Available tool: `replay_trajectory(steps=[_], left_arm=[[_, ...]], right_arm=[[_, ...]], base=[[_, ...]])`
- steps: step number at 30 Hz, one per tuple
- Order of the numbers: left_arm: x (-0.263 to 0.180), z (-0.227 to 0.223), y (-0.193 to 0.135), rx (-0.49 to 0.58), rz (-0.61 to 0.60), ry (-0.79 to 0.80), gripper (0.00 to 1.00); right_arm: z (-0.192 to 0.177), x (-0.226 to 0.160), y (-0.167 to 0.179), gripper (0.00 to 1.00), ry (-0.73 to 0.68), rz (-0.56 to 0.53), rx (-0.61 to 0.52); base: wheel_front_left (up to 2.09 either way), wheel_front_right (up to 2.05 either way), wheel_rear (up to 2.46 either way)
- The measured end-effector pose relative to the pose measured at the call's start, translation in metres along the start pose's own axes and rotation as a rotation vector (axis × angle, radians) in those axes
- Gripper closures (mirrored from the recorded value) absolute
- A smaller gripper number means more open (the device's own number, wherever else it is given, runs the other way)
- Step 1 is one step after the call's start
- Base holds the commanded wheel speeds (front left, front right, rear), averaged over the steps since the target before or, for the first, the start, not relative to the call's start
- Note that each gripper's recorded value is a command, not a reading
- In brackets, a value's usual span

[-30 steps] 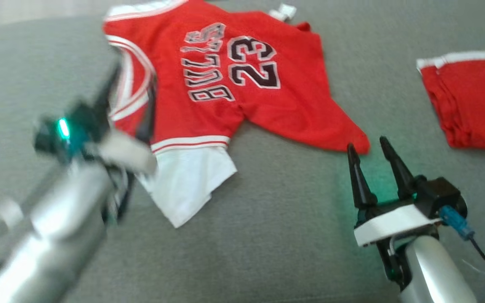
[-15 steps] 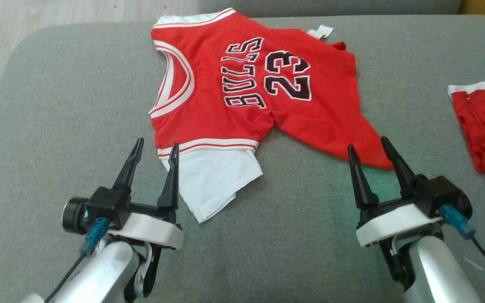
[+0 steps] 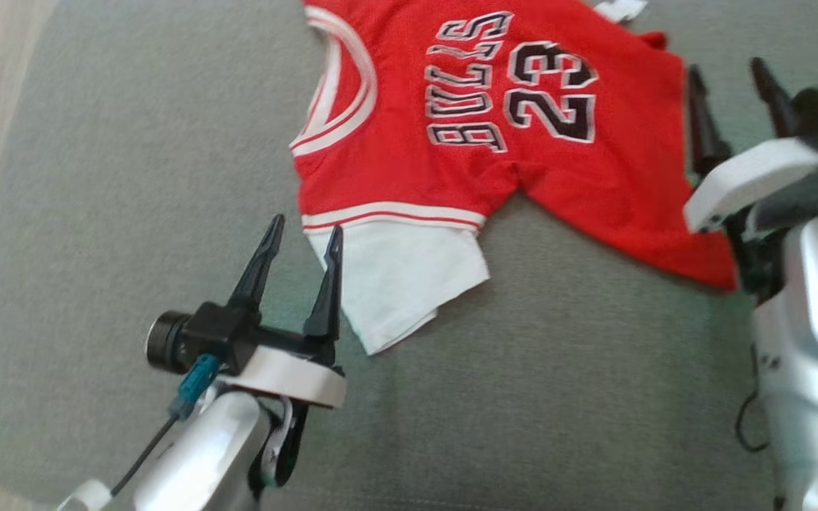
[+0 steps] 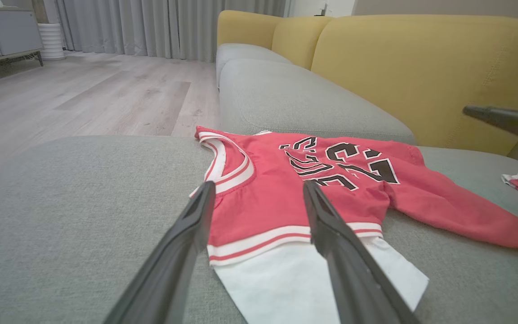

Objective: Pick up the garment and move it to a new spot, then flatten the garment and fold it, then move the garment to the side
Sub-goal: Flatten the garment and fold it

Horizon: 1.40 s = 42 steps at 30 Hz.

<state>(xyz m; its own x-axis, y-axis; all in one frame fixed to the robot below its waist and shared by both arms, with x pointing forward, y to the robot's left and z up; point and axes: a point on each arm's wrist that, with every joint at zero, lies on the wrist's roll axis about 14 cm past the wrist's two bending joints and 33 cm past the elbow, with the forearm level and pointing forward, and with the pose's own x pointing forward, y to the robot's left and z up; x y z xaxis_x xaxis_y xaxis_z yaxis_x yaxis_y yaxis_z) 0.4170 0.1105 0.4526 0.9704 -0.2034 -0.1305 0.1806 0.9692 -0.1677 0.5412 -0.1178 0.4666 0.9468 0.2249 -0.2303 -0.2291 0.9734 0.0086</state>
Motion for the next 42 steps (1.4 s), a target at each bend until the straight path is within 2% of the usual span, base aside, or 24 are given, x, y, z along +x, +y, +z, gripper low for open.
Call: replay_trajectory(steps=[6,14,16,21,26,29,34,42], left_arm=[[0.003,-0.002,0.014,-0.006,0.043,0.001,0.00],[0.001,-0.016,0.030,-0.013,0.091,0.035,0.00],[0.001,-0.018,0.032,-0.009,0.094,0.041,0.00],[0.005,-0.016,0.034,-0.015,0.102,0.030,0.00],[0.005,-0.011,0.030,-0.007,0.089,0.014,0.00],[0.003,-0.009,0.029,-0.007,0.087,0.008,0.00],[0.002,-0.003,0.035,-0.005,0.105,-0.007,0.00],[0.004,-0.005,0.034,0.001,0.096,-0.006,0.00]], right_arm=[[-0.041,0.027,-0.014,0.00,0.180,-0.039,0.027],[-0.096,0.049,-0.004,0.00,0.387,-0.007,-0.020],[-0.097,0.055,-0.002,1.00,0.410,0.008,-0.056],[-0.092,0.064,-0.009,1.00,0.418,0.019,-0.132],[-0.081,0.062,-0.050,1.00,0.411,-0.041,-0.241],[-0.054,0.068,-0.073,1.00,0.358,-0.086,-0.294],[-0.001,0.086,-0.086,1.00,0.254,-0.116,-0.386],[0.025,0.093,-0.110,1.00,0.223,-0.163,-0.511]], base=[[0.00,0.00,0.00],[0.00,0.00,0.00],[0.00,0.00,0.00],[0.00,0.00,0.00],[0.00,0.00,0.00],[0.00,0.00,0.00],[0.00,0.00,0.00],[0.00,0.00,0.00]])
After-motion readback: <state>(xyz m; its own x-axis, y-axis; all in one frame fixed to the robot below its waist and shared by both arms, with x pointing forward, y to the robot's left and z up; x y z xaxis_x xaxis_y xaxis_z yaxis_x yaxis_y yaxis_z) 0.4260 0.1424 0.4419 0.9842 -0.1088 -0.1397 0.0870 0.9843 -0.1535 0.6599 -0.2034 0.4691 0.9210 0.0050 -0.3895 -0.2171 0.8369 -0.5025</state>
